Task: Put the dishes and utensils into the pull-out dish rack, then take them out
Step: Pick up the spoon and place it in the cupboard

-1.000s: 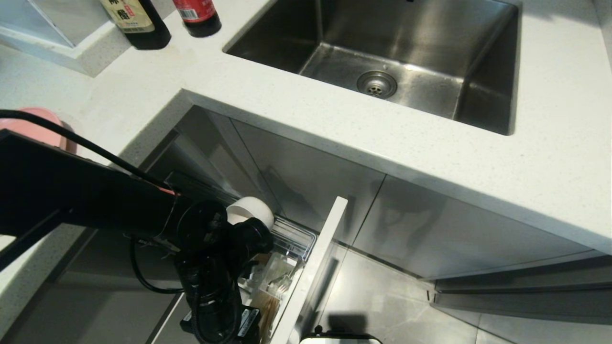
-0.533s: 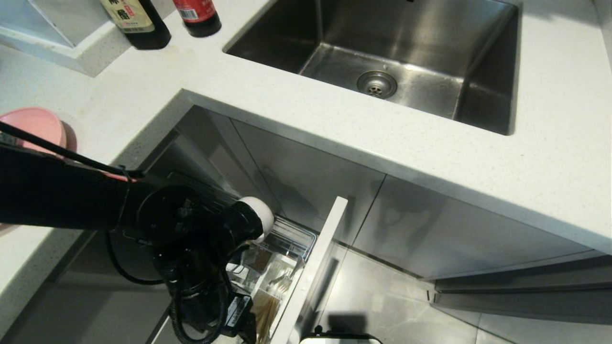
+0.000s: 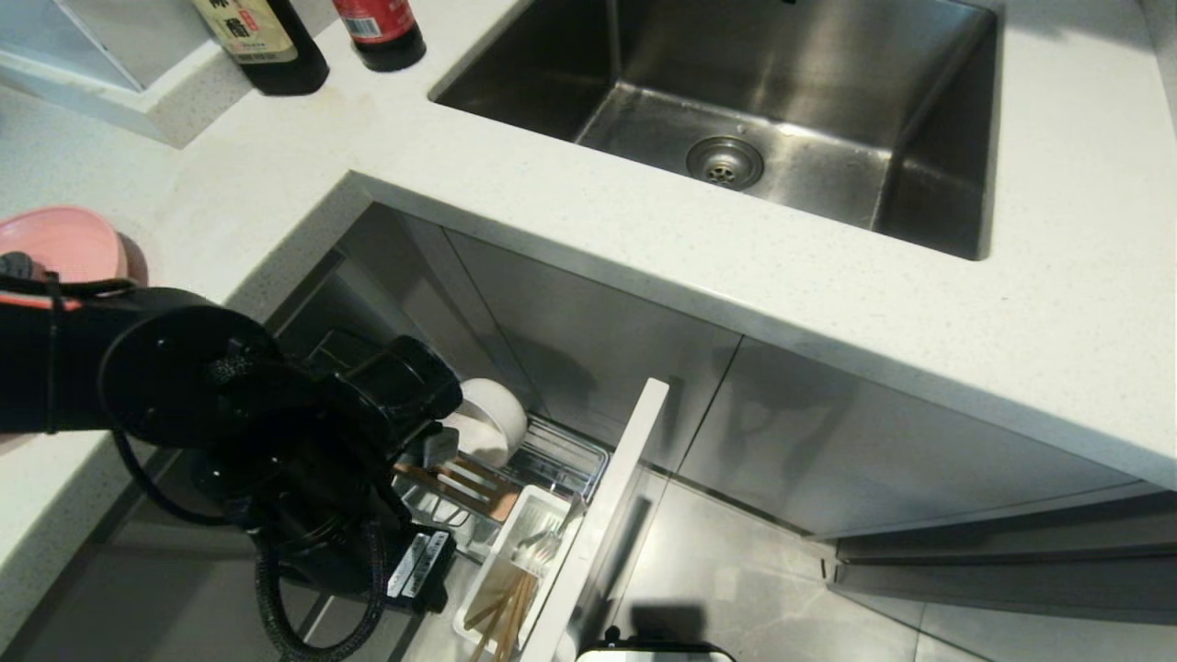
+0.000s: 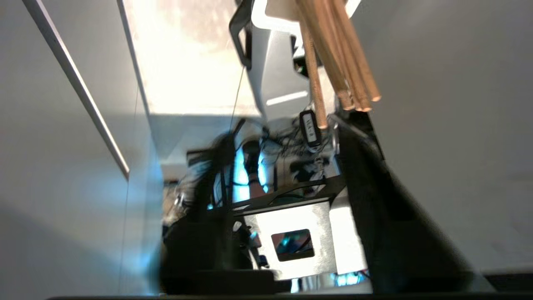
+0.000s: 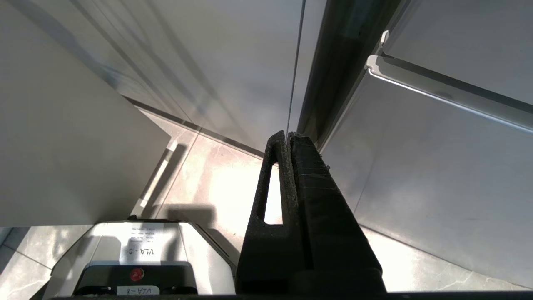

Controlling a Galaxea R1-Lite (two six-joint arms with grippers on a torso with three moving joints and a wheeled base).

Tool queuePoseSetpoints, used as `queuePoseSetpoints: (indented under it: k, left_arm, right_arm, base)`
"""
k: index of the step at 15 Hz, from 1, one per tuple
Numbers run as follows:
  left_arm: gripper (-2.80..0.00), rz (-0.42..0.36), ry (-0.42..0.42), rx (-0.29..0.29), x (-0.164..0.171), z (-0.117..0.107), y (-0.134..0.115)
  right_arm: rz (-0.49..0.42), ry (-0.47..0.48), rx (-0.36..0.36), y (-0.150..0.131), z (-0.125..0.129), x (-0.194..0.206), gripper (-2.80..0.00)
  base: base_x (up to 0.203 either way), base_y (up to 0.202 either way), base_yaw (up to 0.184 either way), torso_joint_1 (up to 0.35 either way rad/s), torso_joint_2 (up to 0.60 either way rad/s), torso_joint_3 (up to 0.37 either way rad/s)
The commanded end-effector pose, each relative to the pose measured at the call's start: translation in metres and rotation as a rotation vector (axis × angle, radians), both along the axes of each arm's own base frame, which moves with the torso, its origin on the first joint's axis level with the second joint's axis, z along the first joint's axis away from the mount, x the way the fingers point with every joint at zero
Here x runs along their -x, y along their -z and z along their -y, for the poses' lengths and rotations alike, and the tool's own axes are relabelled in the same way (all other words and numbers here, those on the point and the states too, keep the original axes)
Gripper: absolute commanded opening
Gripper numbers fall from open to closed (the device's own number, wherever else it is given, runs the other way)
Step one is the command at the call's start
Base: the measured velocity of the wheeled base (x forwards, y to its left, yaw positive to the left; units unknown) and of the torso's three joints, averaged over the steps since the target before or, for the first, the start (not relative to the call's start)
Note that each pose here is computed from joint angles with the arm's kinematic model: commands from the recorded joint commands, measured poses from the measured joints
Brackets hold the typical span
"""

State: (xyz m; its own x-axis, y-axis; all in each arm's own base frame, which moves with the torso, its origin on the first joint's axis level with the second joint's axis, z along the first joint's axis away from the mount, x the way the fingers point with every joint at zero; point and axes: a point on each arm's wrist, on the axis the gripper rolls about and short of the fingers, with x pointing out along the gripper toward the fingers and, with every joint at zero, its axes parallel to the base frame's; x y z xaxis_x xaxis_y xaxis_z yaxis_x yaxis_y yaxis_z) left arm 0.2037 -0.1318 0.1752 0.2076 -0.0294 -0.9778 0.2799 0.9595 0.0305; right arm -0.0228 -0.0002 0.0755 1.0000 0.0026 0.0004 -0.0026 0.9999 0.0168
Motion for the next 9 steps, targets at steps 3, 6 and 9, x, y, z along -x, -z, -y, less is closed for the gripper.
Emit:
queuePoseSetpoints:
  k: [3,6,9]
  left_arm:
    - [-2.80,0.075,-0.012,0.052,0.015,-0.010,-0.022]
    - [-2.80,0.112,-0.017,0.077,0.022,-0.015,-0.032]
    - [-2.80,0.170,-0.021,0.104,0.031,-0.021,-0.045]
  right_arm:
    - [-0.002,-0.001,0.000,0.000,0.000,0.000,-2.80]
    - [-0.002,-0.001,0.000,0.000,0.000,0.000,-2.80]
    - [-0.002,-0.001,0.000,0.000,0.000,0.000,-2.80]
  base:
    - [0.000,0.000,0.000,0.000,0.00,0.000]
    - [0.000,0.000,0.000,0.000,0.00,0.000]
    - [0.000,0.000,0.000,0.000,0.00,0.000]
